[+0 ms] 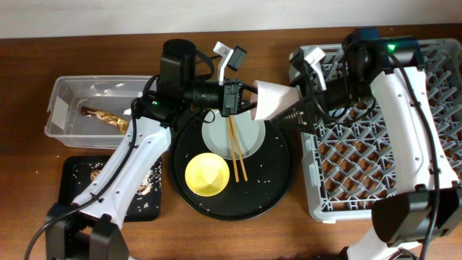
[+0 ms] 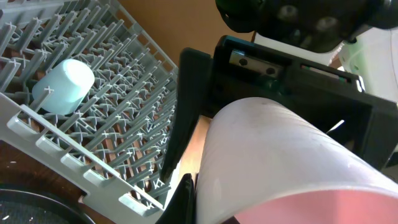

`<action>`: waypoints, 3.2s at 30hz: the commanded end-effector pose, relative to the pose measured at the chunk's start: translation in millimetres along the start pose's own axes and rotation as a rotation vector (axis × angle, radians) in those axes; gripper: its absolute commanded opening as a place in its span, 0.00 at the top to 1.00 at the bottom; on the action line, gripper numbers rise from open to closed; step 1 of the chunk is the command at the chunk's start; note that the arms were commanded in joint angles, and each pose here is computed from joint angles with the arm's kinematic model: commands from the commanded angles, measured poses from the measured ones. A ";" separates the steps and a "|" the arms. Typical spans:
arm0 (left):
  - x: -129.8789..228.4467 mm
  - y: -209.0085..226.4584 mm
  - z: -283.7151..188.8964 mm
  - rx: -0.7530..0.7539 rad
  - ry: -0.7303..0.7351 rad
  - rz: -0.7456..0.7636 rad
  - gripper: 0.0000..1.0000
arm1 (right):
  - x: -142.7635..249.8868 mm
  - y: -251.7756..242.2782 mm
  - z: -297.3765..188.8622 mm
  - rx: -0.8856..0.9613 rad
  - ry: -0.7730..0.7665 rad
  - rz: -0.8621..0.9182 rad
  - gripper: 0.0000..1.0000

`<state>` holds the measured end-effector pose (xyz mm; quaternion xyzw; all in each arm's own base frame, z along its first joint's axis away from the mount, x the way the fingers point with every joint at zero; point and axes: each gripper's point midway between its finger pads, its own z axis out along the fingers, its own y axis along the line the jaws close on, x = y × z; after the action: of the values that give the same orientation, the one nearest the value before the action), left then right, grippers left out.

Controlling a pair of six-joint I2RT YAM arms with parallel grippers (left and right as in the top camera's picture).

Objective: Sort waste into correct bins and load items into the dishwasher rack
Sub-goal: 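Pass the pink cup from the left gripper to the right gripper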

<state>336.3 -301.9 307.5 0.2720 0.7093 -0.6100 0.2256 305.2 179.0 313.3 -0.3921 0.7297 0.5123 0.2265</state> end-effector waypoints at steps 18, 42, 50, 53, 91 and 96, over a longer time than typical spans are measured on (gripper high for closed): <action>0.2 -3.4 -0.2 0.009 0.003 0.007 0.98 | -10.0 0.7 -22.4 0.034 -0.073 -0.016 0.26; 2.4 -7.7 -0.3 0.035 0.016 0.007 1.00 | -15.0 -5.3 -23.4 0.051 -0.086 -0.071 0.14; 2.4 -7.6 -0.3 0.034 0.016 0.007 1.00 | -21.8 -3.1 -23.9 0.034 -0.120 -0.093 0.22; 2.4 -7.6 -0.3 0.034 0.016 0.007 0.95 | -21.8 -3.2 -24.0 0.034 -0.120 -0.094 0.34; -12.3 -26.0 -2.3 0.105 -0.008 0.038 1.00 | -28.4 13.4 -19.2 -0.040 -0.164 -0.067 0.27; -17.9 -35.0 -3.0 0.135 -0.015 0.051 1.00 | -32.1 16.6 -19.5 -0.058 -0.186 -0.068 0.30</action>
<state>342.7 -302.8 338.8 0.2879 0.6704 -0.6307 0.2644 312.0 175.3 340.0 -0.3746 0.6919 0.5505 0.2790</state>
